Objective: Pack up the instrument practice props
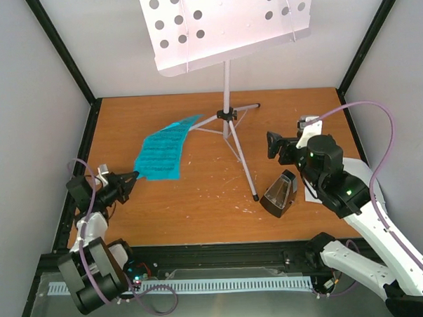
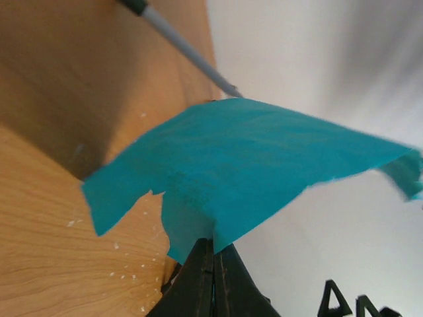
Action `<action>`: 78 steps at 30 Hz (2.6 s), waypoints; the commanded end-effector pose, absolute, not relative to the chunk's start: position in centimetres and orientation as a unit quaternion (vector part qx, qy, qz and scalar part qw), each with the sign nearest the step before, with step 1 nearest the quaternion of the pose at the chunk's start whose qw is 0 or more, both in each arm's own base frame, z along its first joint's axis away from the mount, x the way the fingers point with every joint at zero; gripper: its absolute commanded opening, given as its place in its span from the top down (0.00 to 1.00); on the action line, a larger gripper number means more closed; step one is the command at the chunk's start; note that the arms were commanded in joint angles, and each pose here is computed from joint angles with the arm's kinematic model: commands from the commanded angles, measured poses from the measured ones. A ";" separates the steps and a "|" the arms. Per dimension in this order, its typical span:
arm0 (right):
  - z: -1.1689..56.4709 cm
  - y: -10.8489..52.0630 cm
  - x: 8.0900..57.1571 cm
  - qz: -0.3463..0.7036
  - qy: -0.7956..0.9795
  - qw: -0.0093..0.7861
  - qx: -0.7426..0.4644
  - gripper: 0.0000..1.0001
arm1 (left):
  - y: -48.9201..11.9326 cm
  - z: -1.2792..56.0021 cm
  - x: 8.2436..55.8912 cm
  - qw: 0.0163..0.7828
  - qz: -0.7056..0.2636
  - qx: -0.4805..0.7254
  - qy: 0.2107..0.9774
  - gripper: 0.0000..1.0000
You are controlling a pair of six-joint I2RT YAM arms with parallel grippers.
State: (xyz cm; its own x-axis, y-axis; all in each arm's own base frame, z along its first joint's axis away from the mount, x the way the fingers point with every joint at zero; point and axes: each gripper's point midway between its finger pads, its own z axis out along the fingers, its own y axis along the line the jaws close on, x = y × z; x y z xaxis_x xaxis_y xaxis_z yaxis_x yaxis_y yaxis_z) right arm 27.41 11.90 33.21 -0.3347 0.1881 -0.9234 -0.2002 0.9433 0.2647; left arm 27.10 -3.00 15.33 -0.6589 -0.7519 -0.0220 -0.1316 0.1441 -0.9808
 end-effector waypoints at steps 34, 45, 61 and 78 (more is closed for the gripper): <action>33.7 15.8 29.9 0.238 0.804 0.545 -0.023 0.00 | 7.3 15.3 27.3 0.384 -0.205 -0.386 0.814 0.00; 31.8 12.8 33.6 0.302 0.815 0.492 0.043 0.00 | -4.7 25.5 32.2 0.485 -0.340 -0.166 0.788 0.11; 30.4 9.5 29.5 0.271 0.817 0.496 0.112 0.00 | -34.5 21.8 34.7 0.350 -0.489 -0.006 0.799 0.04; 30.1 7.8 29.4 0.218 0.823 0.513 0.110 0.00 | -38.5 15.7 38.0 0.355 -0.395 0.019 0.847 0.15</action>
